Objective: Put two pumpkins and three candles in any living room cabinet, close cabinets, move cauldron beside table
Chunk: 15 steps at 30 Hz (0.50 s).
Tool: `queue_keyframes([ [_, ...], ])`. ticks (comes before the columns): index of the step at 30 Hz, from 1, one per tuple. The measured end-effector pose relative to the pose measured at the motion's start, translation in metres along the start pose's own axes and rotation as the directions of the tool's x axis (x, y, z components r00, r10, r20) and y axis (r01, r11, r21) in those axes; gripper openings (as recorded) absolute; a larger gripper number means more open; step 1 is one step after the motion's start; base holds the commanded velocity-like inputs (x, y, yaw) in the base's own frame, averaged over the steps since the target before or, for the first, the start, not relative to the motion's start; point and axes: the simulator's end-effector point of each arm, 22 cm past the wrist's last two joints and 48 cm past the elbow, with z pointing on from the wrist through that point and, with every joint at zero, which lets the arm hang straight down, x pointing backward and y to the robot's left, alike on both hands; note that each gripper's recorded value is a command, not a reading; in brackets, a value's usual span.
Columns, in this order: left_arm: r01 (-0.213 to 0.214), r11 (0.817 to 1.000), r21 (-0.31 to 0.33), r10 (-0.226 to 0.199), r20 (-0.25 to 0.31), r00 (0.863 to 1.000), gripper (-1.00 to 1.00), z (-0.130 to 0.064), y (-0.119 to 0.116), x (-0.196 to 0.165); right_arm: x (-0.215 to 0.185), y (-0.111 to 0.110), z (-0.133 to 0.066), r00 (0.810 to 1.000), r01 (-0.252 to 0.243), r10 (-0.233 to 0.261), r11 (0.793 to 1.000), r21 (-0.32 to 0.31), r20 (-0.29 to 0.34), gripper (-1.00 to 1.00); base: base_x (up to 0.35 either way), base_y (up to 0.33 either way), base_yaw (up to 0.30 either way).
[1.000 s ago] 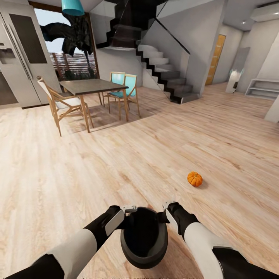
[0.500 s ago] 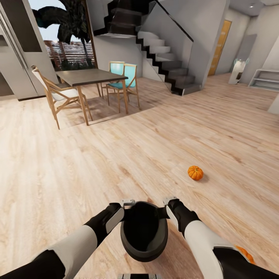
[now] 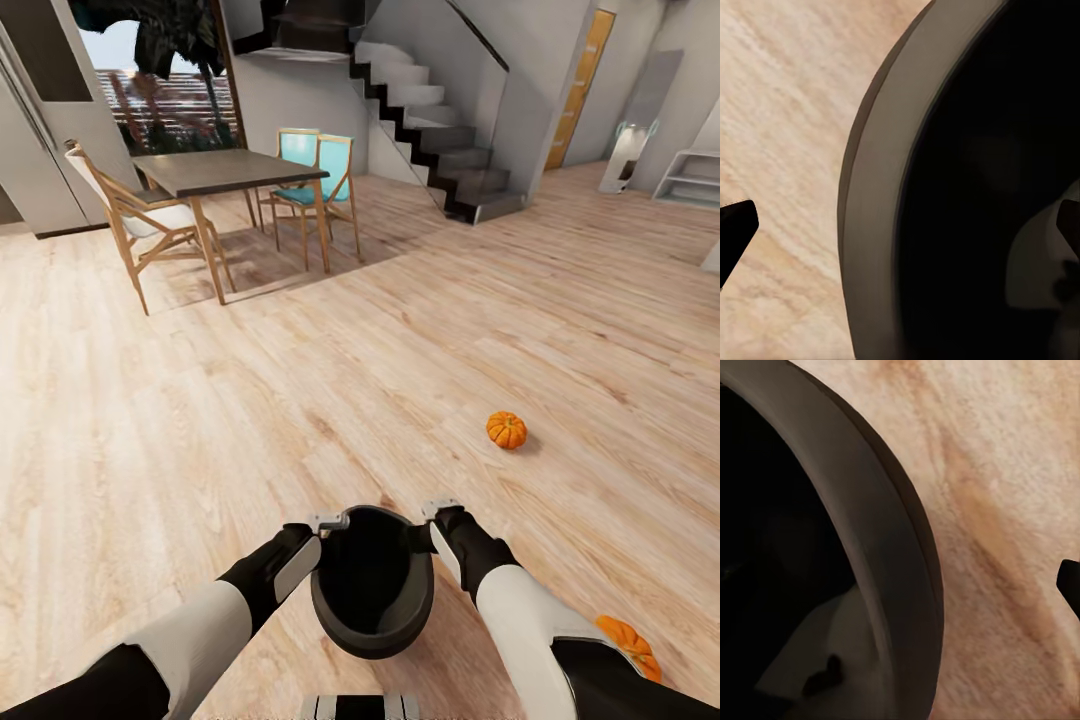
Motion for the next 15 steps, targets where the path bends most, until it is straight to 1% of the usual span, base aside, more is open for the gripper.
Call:
queue_keyframes([
  [15,0.01,1.0,0.003,-0.01,-0.062,0.998,1.0,0.027,0.004,0.025,0.026,0.0,0.028,0.998,-0.005,0.005,1.0,-0.005,-0.059,1.0,0.0,0.0,0.0],
])
